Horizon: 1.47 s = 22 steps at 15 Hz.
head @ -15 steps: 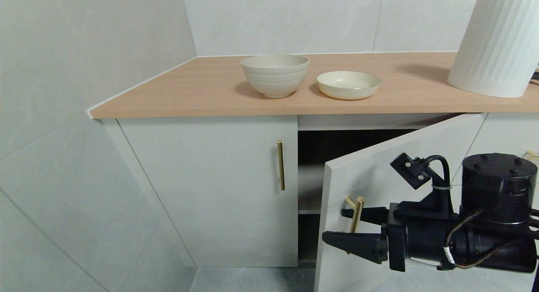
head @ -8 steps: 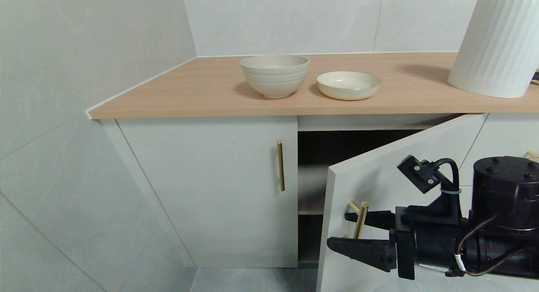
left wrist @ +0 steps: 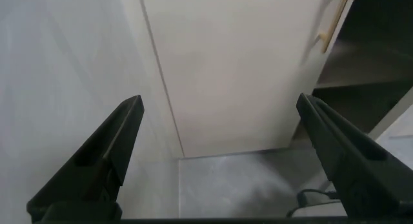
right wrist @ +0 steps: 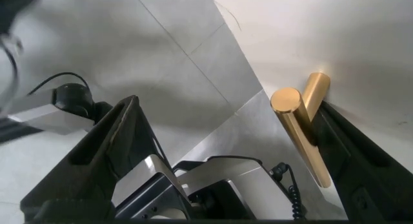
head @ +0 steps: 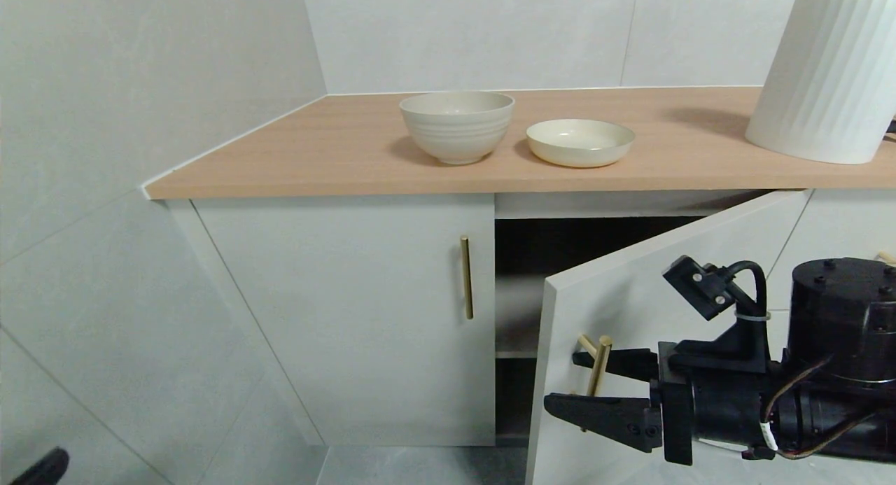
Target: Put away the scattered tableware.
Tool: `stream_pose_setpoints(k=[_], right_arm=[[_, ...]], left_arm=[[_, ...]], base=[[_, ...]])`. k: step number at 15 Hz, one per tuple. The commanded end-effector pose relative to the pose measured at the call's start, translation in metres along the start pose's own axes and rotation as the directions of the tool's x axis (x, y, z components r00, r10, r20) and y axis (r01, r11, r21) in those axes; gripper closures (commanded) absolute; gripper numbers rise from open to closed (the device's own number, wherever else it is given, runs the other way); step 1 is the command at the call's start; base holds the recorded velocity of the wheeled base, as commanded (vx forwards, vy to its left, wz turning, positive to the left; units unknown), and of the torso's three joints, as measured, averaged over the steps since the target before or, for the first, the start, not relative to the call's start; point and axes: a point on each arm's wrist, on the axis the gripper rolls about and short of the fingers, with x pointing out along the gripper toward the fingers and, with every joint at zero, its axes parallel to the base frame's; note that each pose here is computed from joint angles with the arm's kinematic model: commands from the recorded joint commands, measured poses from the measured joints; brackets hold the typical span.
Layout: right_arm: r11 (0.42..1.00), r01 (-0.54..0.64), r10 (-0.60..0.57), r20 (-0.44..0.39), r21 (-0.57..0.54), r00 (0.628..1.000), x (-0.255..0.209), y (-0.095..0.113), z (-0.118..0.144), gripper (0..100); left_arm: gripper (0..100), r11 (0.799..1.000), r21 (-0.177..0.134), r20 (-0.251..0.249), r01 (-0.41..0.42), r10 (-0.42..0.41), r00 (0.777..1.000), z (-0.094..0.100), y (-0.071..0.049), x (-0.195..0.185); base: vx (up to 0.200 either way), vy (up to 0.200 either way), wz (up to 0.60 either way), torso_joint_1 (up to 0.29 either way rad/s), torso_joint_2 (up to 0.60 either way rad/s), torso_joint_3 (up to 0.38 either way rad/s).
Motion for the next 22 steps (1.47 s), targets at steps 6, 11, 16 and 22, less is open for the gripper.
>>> stream_pose_setpoints(k=[6, 11, 16, 22], right_arm=[[1.000, -0.001, 0.001, 0.004, -0.003, 1.000, -0.002, 0.001, 0.000, 0], [1.000, -0.008, 0.008, 0.010, -0.010, 1.000, -0.004, 0.004, 0.001, 0], [1.000, -0.015, 0.015, 0.002, -0.011, 1.000, -0.003, 0.006, -0.001, 0], [1.000, -0.017, 0.017, -0.002, -0.010, 1.000, -0.003, 0.006, -0.002, 0]], left_arm=[[0, 0.985, -0.097, -0.213, 0.146, -0.164, 0.963, 0.053, -0.003, 0.192], [0, 0.948, -0.166, -0.299, 0.272, -0.311, 0.902, 0.025, -0.043, 0.214], [0, 0.897, -0.219, -0.385, 0.385, -0.441, 0.811, 0.001, -0.085, 0.216], [100, 0.878, -0.243, -0.426, 0.413, -0.479, 0.767, -0.016, -0.106, 0.226]], base=[[0.000, 0.000, 0.00, 0.000, 0.00, 0.000], [0.000, 0.000, 0.00, 0.000, 0.00, 0.000], [0.000, 0.000, 0.00, 0.000, 0.00, 0.000], [0.000, 0.000, 0.00, 0.000, 0.00, 0.000]])
